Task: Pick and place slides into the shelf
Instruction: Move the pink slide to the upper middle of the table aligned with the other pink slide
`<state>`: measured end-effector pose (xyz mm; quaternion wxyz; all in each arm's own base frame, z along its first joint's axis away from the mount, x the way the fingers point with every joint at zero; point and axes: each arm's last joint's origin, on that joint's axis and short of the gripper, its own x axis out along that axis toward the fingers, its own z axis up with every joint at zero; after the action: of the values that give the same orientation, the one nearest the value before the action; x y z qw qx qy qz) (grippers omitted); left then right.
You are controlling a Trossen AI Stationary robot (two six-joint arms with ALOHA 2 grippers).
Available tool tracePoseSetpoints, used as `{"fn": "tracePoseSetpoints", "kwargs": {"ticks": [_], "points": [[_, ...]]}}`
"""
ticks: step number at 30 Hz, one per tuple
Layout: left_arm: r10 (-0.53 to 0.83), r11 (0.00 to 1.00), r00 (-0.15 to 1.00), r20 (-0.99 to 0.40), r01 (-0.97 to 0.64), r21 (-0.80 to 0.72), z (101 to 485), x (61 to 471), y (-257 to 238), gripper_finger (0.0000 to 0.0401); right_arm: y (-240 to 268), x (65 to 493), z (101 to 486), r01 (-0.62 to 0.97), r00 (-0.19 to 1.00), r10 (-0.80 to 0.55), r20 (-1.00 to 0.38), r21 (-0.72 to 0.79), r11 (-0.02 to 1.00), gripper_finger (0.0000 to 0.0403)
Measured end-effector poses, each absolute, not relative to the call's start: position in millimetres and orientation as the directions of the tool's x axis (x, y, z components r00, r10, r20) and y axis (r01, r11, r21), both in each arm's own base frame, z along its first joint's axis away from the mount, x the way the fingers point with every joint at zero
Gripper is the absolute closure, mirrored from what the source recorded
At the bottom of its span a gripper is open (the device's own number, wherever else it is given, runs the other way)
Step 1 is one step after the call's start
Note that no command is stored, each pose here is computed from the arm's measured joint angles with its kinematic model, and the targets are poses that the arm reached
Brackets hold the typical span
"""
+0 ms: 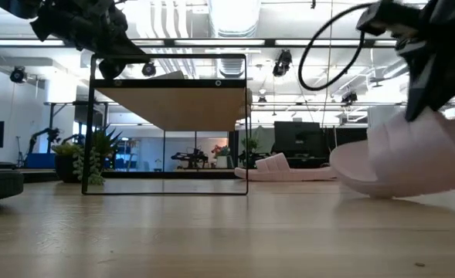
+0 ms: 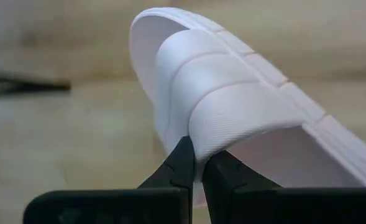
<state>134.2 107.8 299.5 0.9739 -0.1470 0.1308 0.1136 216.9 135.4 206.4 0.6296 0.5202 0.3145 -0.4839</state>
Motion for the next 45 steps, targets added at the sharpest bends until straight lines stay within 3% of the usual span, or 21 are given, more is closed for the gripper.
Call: {"fn": "tracePoseSetpoints", "kwargs": {"ticks": [5,10,16,20,29,45], "points": [[0.186,0.934,0.944,-0.274,-0.257,-0.249,300.0,137.2,110.7,0.0401,93.2,200.6,193.6,0.95,0.305,-0.323,-0.896,0.31,0.038,0.039],[0.187,0.933,0.944,-0.272,-0.257,-0.251,299.2,139.5,113.0,0.0401,54.4,186.5,182.0,0.901,0.433,-0.269,-0.86,0.422,0.1,0.039],[0.187,0.932,0.944,-0.273,-0.258,-0.253,299.0,139.8,113.2,0.0401,10.1,168.0,179.9,0.891,0.453,-0.308,-0.837,0.434,0.13,0.039],[0.187,0.932,0.944,-0.27,-0.257,-0.254,299.3,139.8,113.2,0.0401,-16.0,171.4,185.3,0.863,0.501,-0.282,-0.818,0.448,0.235,0.039],[0.189,0.933,0.946,-0.265,-0.257,-0.252,300.0,139.7,113.1,0.0401,-68.6,182.7,181.1,0.839,0.504,-0.213,-0.837,0.416,0.349,0.039],[0.215,0.929,0.94,-0.263,-0.28,-0.242,300.6,139.4,113.8,0.0401,-114.6,233.9,168.3,0.792,0.432,-0.154,-0.889,0.292,0.536,0.039]]}}
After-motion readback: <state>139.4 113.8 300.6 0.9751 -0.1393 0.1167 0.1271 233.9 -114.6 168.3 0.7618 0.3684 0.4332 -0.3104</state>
